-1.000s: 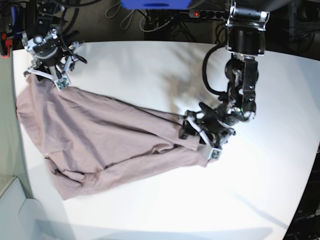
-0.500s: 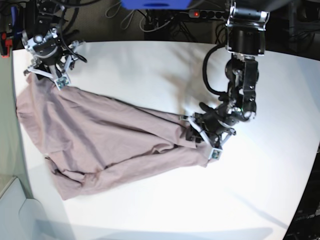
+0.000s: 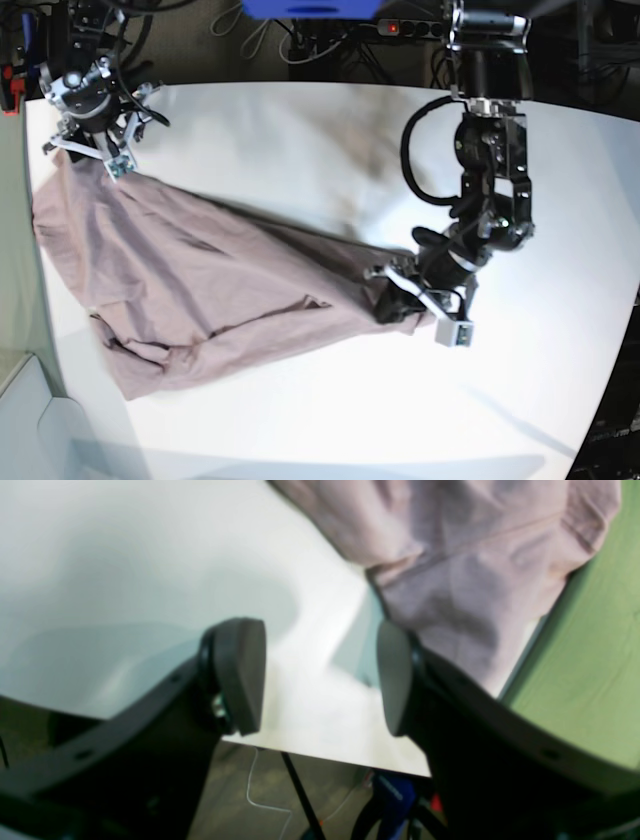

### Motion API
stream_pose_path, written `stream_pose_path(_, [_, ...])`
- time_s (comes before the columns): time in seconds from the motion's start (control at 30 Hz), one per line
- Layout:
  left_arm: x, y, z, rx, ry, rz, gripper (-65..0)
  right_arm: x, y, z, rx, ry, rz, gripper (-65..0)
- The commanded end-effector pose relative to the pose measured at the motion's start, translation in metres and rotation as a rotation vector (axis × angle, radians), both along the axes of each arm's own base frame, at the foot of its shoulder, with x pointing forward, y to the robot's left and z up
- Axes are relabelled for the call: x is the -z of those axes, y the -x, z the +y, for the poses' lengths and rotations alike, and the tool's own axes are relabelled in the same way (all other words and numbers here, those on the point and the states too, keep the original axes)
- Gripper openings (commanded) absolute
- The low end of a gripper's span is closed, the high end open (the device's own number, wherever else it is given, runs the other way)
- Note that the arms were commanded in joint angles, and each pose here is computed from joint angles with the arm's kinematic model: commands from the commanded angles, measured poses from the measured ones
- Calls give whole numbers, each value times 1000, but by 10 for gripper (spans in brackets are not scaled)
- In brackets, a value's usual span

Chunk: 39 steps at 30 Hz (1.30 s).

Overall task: Layout the t-shirt on the table in an organized manner, then fold the t-shirt properly
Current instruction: 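Pull the held shirt edge with the left gripper toward the hem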

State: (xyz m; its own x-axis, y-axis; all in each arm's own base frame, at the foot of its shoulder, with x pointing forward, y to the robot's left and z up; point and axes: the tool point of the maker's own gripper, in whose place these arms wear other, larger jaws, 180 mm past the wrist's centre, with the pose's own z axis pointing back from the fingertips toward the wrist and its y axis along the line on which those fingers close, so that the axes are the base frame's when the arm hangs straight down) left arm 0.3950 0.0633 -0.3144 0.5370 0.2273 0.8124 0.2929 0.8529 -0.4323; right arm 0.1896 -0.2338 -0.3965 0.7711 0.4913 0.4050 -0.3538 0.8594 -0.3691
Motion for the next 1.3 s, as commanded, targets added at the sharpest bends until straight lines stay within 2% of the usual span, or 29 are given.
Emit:
stream_pose_path(0.0, [-19, -10, -2, -12, 28, -51, -647, -9, -7, -1, -4, 4, -39, -296])
stream_pose_path(0.07, [-19, -23, -3, -40, 40, -44, -647, -10, -8, -1, -4, 4, -40, -296])
stream_pose_path(0.27, [16, -68, -15, -118, 71, 52, -647, -10, -9, 0, -8, 3, -43, -296])
stream_pose_path(0.43, [29, -104, -27, -140, 103, 100, -647, -12, -12, -1, -5, 4, -51, -296])
stream_pose_path(0.7, [11, -138, -28, -164, 123, 81, -643, -12, -10, -2, -3, 7, -48, -296])
stream_pose_path(0.8, [9, -140, -29, -159, 117, 82, -572, -12, -9, -6, 8, 12, -48, -296])
stream_pose_path(0.9, [10, -139, -29, -158, 115, 85, -424, -12, -9, -6, 8, 12, -48, -296])
stream_pose_path(0.97, [9, -139, -29, -158, 125, 82, -366, -12, -9, -6, 8, 12, -48, -296])
stream_pose_path(1.1, [8, -140, -29, -162, 130, 79, -320, -12, -9, -6, 8, 12, -48, -296])
stream_pose_path(1.2, [25, -125, -30, -158, 157, 130, -320, -12, -9, -6, 8, 12, -48, -296])
stream_pose_path(1.27, [28, -113, -28, -151, 161, 125, -324, -11, -5, -10, 19, 17, -41, -296])
